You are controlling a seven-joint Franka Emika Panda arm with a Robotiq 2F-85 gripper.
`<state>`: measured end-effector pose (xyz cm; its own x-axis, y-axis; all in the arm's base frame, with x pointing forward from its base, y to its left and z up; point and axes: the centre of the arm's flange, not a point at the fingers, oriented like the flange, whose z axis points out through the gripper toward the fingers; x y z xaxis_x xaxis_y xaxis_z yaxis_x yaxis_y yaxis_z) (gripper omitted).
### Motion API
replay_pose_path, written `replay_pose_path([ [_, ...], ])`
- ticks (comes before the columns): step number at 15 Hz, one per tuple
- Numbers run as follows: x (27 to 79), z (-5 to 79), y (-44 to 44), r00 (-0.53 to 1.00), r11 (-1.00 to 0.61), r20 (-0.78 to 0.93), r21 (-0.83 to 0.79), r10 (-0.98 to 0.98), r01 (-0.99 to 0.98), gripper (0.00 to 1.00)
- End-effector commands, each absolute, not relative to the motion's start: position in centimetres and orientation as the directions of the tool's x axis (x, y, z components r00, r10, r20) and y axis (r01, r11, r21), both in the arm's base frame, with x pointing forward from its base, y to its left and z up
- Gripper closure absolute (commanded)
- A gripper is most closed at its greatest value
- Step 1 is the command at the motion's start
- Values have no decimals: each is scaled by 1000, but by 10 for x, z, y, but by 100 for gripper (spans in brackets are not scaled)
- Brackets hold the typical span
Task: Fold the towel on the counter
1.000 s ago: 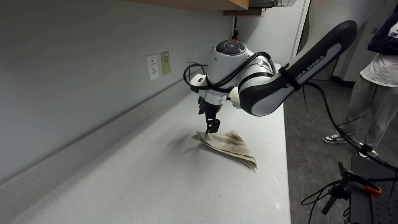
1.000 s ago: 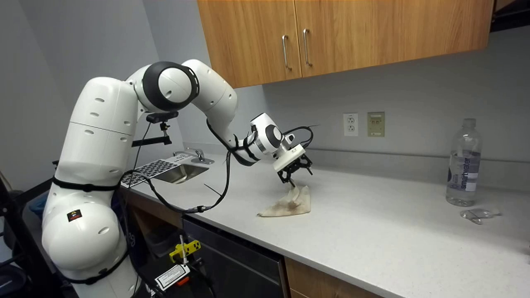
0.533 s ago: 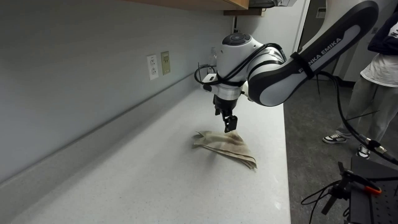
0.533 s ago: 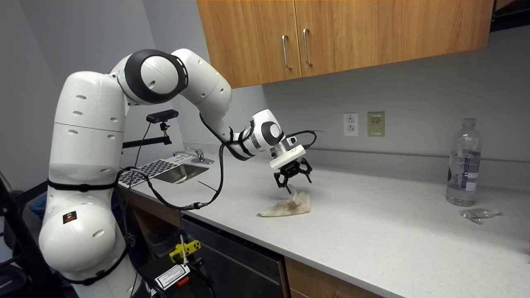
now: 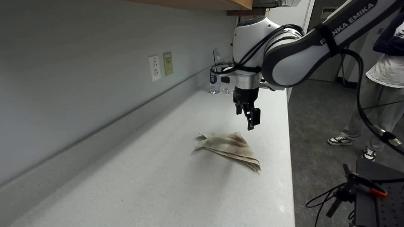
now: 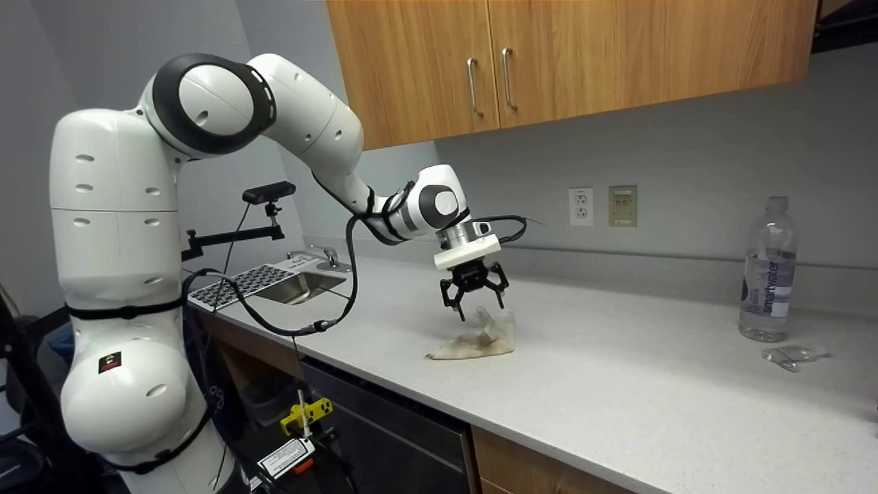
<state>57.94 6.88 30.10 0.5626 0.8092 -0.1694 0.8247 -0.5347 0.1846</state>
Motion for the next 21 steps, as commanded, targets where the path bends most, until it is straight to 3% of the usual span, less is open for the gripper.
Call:
replay_pose_path([
  [1, 553, 333, 62, 591, -580, -125, 113, 797, 807, 0],
  [12, 524, 393, 49, 766, -769, 65, 59, 640, 637, 0],
  [21, 526, 393, 49, 779, -781, 61, 47, 624, 622, 0],
])
